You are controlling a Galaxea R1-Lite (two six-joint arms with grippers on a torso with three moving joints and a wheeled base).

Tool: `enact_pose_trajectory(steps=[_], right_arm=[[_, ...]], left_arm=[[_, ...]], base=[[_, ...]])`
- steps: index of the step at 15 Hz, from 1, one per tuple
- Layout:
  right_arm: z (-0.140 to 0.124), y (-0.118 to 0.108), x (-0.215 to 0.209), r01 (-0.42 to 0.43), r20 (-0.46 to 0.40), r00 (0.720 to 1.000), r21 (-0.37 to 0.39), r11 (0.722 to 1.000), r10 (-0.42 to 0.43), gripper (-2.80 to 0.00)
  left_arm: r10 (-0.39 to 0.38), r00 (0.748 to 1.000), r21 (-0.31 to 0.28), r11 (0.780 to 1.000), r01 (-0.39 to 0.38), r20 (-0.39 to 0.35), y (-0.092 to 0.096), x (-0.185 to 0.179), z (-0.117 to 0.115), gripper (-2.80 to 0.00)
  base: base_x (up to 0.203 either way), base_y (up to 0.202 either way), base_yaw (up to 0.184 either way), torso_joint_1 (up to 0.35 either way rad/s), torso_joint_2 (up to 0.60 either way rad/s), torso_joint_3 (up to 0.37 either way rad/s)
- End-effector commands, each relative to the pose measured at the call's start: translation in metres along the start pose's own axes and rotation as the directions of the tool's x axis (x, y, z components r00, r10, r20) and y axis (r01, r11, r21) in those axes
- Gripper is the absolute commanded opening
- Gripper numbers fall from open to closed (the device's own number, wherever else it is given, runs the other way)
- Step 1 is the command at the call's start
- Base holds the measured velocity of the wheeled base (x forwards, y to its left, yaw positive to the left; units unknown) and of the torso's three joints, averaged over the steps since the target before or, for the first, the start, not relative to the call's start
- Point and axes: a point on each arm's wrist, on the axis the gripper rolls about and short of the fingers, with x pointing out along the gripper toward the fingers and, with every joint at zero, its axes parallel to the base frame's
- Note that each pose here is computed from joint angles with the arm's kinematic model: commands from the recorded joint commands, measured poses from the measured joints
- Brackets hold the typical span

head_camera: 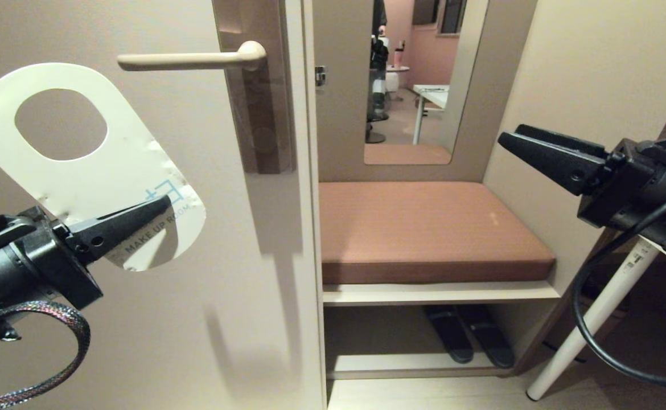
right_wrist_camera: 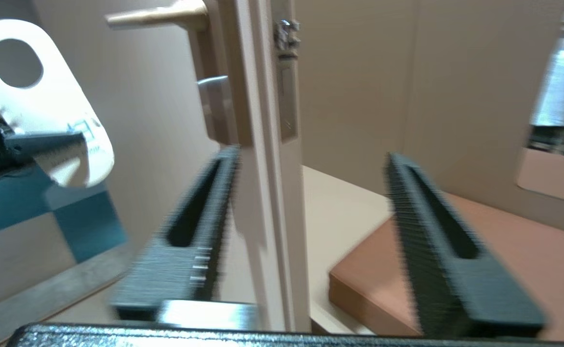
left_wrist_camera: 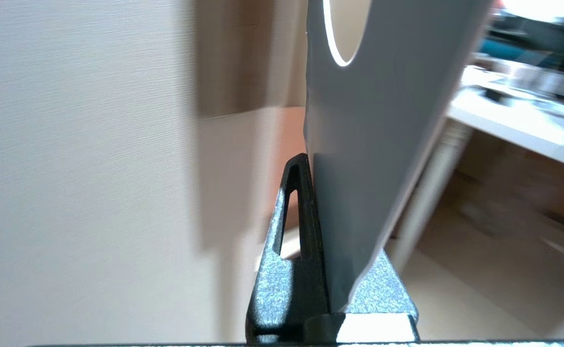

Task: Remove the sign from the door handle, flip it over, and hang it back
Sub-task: Hang the sign back with the other side facing out

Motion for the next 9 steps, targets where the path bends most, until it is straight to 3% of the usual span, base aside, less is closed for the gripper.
enact_pose_trajectory(steps=[1,6,9], right_arm=[[-0.002,0.002,-0.015,0.034,0.007,0.999,-0.013,0.999,-0.034,-2.80],[-0.017,-0.016,-0.058,0.282,-0.018,0.958,-0.104,0.954,-0.285,-2.80],[-0.034,-0.026,-0.094,0.424,-0.055,0.899,-0.138,0.895,-0.434,-2.80]], left_arm=[[0.038,0.999,0.005,0.999,-0.038,0.014,0.001,-0.009,-0.001,-2.80],[0.060,0.998,0.016,0.998,-0.060,0.032,-0.004,-0.023,-0.003,-2.80],[0.064,0.998,0.023,0.998,-0.065,0.015,-0.005,-0.029,-0.011,-2.80]], base=[[0.000,0.000,0.000,0.000,0.00,0.000],[0.000,0.000,0.000,0.000,0.00,0.000],[0.000,0.000,0.000,0.000,0.00,0.000]])
